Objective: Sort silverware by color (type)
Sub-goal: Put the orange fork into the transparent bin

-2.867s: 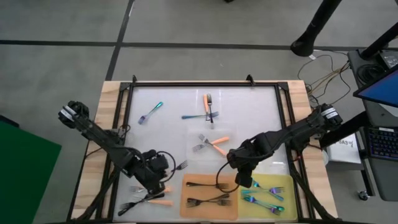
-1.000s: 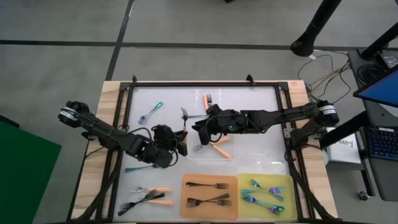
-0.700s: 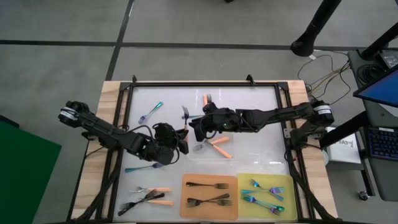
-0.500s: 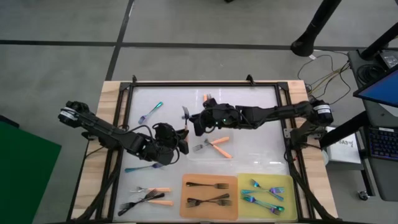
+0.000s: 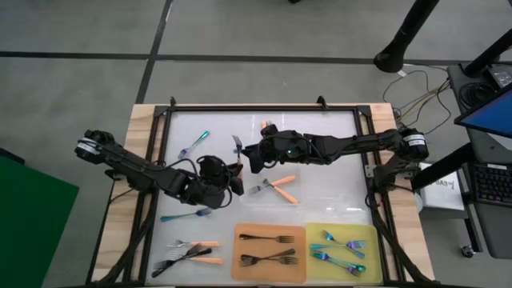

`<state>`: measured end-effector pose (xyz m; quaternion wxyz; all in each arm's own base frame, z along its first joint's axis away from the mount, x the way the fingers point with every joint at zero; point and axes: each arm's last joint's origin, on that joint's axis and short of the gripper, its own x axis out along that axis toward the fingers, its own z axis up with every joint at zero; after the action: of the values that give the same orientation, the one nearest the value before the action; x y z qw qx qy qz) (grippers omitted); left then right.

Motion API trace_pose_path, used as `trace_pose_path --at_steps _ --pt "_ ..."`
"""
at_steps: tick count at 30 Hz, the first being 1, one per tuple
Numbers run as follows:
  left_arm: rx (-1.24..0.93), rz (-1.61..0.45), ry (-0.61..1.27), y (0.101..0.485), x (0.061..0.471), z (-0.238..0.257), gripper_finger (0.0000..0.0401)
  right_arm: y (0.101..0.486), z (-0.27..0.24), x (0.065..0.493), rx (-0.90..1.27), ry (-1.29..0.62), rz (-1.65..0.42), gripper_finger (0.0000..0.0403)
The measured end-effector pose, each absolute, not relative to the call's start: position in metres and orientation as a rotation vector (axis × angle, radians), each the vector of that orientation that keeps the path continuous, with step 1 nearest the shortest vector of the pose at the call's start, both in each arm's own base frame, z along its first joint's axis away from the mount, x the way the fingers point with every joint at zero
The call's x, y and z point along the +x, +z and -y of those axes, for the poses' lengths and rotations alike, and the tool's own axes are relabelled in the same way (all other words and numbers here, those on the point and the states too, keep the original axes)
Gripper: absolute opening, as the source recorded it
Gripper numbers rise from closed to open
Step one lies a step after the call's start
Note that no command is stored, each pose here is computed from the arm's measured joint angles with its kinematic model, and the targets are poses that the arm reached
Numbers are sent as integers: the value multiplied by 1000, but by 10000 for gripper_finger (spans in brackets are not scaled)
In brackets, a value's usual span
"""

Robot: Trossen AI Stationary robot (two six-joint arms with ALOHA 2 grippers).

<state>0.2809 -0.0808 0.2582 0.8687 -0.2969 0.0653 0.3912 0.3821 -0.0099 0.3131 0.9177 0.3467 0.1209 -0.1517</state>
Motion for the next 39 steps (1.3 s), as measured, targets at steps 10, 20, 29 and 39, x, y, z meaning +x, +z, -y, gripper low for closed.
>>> trace_pose_path --at_steps 10,20,29,39 --pt "-646 -158 787 258 282 81 26 315 8 383 722 -299 -228 121" --pt "-665 -180 738 260 284 83 26 318 10 384 709 -324 -182 114" --pt "-644 -170 720 262 286 83 26 318 11 383 706 -338 -177 62" --pt "-625 -150 694 266 289 84 81 319 12 383 692 -339 -179 9"
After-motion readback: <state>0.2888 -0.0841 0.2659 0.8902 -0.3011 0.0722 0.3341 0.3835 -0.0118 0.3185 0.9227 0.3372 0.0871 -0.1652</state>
